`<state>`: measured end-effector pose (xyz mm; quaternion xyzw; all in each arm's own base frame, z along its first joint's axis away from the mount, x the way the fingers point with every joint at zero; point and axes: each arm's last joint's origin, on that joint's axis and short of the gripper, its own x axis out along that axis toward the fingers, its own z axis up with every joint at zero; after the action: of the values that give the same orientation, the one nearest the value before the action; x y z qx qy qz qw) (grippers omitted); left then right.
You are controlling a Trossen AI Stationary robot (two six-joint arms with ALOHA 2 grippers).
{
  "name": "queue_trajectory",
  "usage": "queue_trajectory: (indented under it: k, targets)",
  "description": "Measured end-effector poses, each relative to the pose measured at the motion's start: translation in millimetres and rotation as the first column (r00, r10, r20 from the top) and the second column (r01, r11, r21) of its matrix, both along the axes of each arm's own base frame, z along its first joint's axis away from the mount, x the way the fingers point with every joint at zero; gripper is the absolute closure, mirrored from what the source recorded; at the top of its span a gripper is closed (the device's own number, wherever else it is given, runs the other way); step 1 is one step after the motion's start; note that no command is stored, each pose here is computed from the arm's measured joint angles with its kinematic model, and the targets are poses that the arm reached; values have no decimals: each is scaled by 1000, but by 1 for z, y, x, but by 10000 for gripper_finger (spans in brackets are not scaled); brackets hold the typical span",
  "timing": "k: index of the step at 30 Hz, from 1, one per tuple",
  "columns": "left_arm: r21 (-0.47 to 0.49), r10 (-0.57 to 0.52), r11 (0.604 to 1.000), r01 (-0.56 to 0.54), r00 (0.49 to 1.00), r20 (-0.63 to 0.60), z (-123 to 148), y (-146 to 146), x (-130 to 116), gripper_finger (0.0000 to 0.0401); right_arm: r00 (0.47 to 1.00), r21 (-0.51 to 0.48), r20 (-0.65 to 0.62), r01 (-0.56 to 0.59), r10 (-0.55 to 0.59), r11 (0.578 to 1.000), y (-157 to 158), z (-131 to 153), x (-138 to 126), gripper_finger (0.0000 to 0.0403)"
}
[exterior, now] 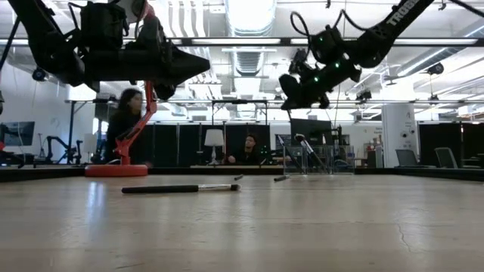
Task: Put items in baskets/containers
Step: Put the eyebrow brush into the transparent organizer
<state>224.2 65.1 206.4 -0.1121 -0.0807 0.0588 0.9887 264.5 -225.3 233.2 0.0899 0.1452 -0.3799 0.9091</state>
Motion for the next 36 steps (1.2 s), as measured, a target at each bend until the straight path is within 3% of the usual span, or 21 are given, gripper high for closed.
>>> queue_trajectory:
  k: [11, 25, 36]
  targets:
    - [-6, 0, 1000, 0, 1000, -15, -1, 0, 0, 360, 996, 34, -46, 76, -74, 997, -36, -19, 0, 389]
    - [-14, -1, 1000, 0, 999, -38, -4, 0, 0, 360, 991, 159, -99, 104, -89, 982, -33, -36, -1, 379]
    - [-15, 0, 1000, 0, 999, -40, -4, 0, 1, 360, 991, 191, -102, 104, -85, 976, -29, -39, 1, 369]
